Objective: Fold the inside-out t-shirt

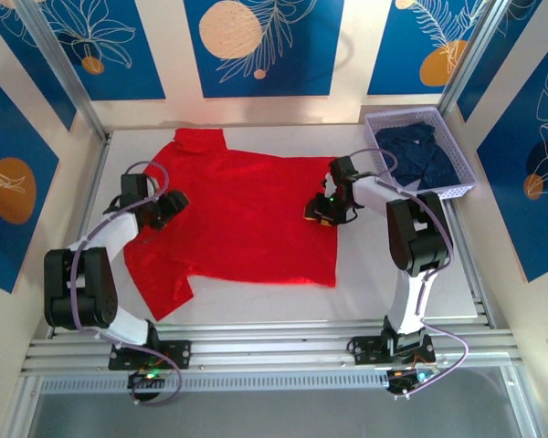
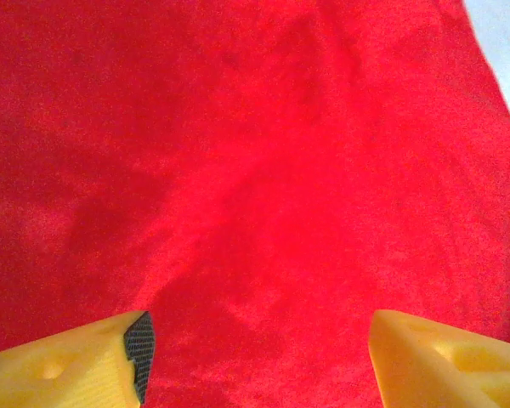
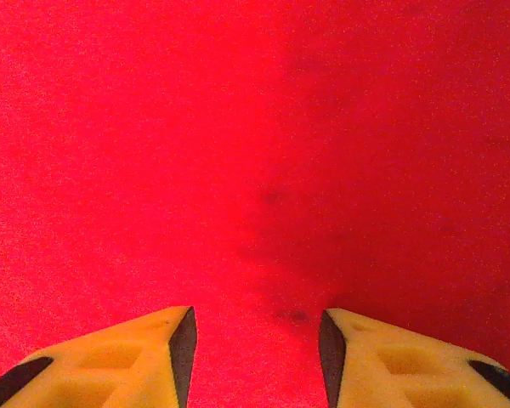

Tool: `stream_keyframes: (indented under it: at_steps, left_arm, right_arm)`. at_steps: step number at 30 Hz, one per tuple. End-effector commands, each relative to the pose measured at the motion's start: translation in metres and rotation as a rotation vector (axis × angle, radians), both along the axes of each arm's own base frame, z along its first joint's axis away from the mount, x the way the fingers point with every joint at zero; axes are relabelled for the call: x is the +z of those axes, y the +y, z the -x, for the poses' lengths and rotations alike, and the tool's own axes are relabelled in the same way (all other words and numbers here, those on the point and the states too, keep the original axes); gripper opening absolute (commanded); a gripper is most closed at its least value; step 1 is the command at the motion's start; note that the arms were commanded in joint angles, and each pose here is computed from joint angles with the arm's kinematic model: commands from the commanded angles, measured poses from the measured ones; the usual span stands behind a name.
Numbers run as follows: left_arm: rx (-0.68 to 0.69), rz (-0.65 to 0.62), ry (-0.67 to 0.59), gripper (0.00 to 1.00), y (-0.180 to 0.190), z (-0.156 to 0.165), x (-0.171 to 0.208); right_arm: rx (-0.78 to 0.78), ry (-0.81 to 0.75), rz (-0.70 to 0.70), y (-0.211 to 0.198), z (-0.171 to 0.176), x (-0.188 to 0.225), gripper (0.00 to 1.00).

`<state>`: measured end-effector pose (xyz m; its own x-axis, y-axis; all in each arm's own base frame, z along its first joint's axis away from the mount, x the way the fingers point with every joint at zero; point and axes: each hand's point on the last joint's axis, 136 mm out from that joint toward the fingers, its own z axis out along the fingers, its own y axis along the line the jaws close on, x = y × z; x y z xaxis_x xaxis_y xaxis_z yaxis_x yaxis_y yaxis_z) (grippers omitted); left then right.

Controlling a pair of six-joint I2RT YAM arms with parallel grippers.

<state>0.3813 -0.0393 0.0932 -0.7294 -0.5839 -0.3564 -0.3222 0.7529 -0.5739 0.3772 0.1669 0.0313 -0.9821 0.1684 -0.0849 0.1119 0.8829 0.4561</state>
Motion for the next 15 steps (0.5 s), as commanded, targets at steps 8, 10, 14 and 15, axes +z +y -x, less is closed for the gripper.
stream_keyframes:
  at_steps: [8,10,14,15]
  left_arm:
    - [-0.100,-0.031,-0.088,0.68,-0.029,0.039,0.022]
    - [-0.117,-0.054,-0.089,0.69,-0.031,0.048,0.023]
    - [-0.140,-0.110,-0.089,0.69,-0.030,0.068,0.025]
    - [-0.143,-0.125,-0.091,0.69,-0.029,0.071,0.025]
  right_arm:
    - [-0.146,0.064,0.188,-0.075,-0.014,-0.013,0.42]
    - [-0.158,0.058,0.225,-0.089,-0.022,-0.014,0.41]
    - [-0.183,0.026,0.290,-0.116,-0.043,-0.007,0.41]
    - [-0.182,0.000,0.309,-0.119,-0.049,-0.001,0.41]
